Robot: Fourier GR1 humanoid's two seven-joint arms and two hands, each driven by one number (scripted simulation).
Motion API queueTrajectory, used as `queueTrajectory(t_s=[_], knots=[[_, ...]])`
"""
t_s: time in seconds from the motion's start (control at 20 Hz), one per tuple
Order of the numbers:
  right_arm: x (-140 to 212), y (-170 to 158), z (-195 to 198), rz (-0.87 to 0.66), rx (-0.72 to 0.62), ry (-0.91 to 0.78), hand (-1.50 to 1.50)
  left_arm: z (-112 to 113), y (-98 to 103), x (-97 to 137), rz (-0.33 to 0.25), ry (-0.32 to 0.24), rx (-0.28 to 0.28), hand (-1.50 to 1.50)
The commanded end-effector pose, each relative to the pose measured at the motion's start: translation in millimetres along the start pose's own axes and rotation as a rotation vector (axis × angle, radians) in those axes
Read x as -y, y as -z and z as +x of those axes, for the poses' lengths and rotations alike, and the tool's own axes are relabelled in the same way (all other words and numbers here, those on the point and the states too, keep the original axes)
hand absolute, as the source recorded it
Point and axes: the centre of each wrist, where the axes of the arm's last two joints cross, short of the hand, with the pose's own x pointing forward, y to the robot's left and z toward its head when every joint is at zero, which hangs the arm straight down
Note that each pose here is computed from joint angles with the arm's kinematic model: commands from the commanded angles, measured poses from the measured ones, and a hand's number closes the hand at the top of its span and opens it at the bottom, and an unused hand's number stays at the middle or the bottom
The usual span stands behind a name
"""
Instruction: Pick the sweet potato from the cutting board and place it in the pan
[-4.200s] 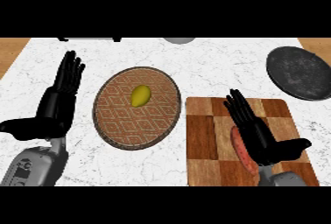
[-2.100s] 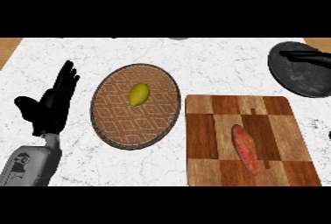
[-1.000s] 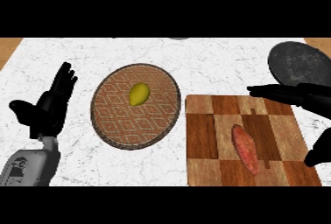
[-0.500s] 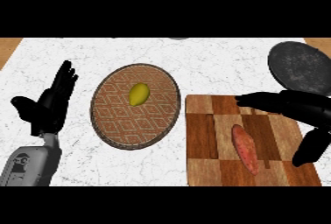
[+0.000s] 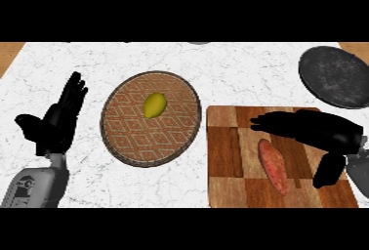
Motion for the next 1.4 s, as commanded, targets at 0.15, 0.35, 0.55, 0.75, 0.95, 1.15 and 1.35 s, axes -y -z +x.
queueTrajectory(t_s=[0.15, 0.35, 0.55, 0.75, 0.95, 1.15, 1.35], knots=[[-9.8, 4.8, -0.4, 0.082, -0.041, -0.085, -1.5, 15.1, -1.4, 8.0, 0.013, -0.006, -0.007, 0.0], [-9.9, 10.4, 12.9, 0.088, -0.04, -0.07, -1.5, -8.4, -7.4, 1.9, 0.03, 0.008, 0.002, 0.0], [-25.3, 18.7, 6.2, 0.107, -0.042, -0.084, -1.5, 17.8, 20.3, -7.7, 0.017, -0.016, -0.004, 0.0], [-14.1, 31.1, 1.8, 0.125, -0.077, -0.118, -1.5, 4.7, -8.5, -2.6, -0.003, 0.013, -0.015, 0.0], [-35.4, 50.0, 3.6, 0.155, -0.08, -0.116, -1.5, 9.9, 14.4, 4.4, -0.004, 0.006, -0.009, 0.0], [-40.1, 27.2, -5.0, 0.198, -0.082, -0.118, -1.5, -8.8, 6.9, -15.1, 0.017, -0.004, -0.005, 0.0], [-60.5, 59.4, 2.9, 0.232, -0.051, -0.124, 1.5, 5.1, 0.2, -18.6, -0.022, 0.002, -0.009, 0.0]])
